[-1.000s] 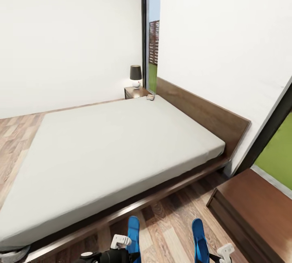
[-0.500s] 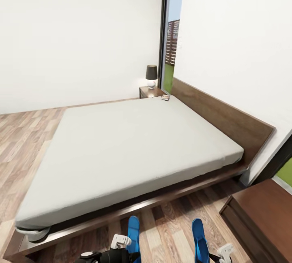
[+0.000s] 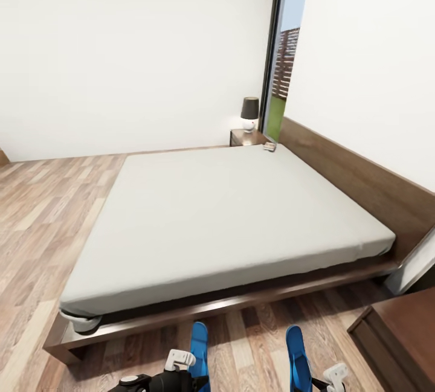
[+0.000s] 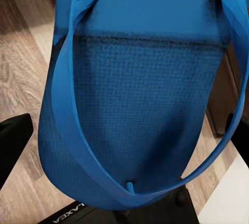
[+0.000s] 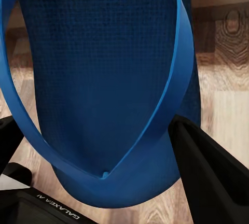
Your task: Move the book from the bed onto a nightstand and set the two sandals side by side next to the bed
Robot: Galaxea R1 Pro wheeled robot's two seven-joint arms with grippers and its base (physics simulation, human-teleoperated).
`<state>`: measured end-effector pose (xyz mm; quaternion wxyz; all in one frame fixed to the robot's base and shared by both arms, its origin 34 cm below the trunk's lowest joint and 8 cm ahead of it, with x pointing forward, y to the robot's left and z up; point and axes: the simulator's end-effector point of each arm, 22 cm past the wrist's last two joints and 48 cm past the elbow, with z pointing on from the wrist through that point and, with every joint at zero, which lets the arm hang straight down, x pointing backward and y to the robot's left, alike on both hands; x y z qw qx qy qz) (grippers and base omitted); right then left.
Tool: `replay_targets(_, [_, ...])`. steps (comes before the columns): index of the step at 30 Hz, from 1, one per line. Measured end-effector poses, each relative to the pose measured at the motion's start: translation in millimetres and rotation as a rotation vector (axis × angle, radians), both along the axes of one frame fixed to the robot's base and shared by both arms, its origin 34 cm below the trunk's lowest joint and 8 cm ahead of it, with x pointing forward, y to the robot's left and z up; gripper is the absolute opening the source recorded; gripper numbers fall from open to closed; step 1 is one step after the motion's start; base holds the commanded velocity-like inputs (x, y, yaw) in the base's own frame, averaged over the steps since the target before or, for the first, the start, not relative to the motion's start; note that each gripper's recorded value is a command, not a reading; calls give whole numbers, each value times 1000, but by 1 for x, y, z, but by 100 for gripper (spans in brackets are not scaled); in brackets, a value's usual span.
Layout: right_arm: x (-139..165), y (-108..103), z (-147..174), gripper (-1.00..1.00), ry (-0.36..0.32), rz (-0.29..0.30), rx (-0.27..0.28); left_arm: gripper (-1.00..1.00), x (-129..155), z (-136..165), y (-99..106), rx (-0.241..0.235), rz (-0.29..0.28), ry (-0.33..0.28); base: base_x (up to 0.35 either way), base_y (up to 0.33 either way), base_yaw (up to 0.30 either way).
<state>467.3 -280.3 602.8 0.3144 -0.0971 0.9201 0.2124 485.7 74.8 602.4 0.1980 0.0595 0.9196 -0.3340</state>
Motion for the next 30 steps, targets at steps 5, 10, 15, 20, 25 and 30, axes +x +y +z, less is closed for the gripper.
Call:
replay_targets(5, [0,0,0,-100,0,0,1,-100,0,0,0,0,0,0,0,0,253])
replay_targets(10, [0,0,0,-100,0,1,1,-100,0,0,0,0,0,0,0,0,253])
replay_targets(15, [0,0,0,-100,0,1,1,-100,0,0,0,0,0,0,0,0,253])
replay_targets(20, [0,0,0,-100,0,1,2,-100,0,0,1,1,1,0,0,0,253])
replay_targets(25, [0,1,1,-100,0,2,4,-100,-4,-2,4,15,-25,0,0,0,253])
replay_targets(30, [0,0,1,-100,0,1,4,-100,-38,-30,50,120,-55,68,0,0,253])
